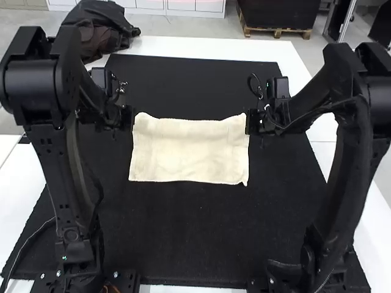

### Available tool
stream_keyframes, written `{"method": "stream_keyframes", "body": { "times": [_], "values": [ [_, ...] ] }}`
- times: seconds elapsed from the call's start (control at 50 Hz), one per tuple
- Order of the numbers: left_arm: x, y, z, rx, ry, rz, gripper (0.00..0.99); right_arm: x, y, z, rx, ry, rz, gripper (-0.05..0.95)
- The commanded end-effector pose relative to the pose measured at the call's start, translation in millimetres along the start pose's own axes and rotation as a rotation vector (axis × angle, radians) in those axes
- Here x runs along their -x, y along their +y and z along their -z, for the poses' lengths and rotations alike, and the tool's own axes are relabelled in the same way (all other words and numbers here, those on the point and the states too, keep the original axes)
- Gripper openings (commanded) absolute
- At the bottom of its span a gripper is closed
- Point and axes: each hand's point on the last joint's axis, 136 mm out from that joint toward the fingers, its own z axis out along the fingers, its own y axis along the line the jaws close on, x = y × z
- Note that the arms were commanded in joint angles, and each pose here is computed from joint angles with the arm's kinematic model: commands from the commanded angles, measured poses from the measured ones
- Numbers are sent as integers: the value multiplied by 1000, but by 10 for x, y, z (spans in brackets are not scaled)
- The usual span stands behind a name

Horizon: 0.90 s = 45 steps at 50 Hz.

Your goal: Fold the towel.

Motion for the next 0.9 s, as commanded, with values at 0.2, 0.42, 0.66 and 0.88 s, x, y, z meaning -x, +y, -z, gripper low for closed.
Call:
{"method": "stream_keyframes", "body": {
  "times": [0.2, 0.42, 0.66, 0.88],
  "values": [
    [-18, -46, 244, 10, -23, -10, 25, 55, 7, 305, 17, -12, -12, -25],
    [-115, -100, 336, 10, 11, -3, 25, -73, 64, 484, 33, 28, -25, -25],
    [-259, -132, 408, 3, 69, 3, 26, -257, 131, 627, 60, 88, -40, -26],
    [-312, -180, 509, 7, 87, 5, 26, -378, 176, 730, 80, 124, -51, -26]
  ]
}}
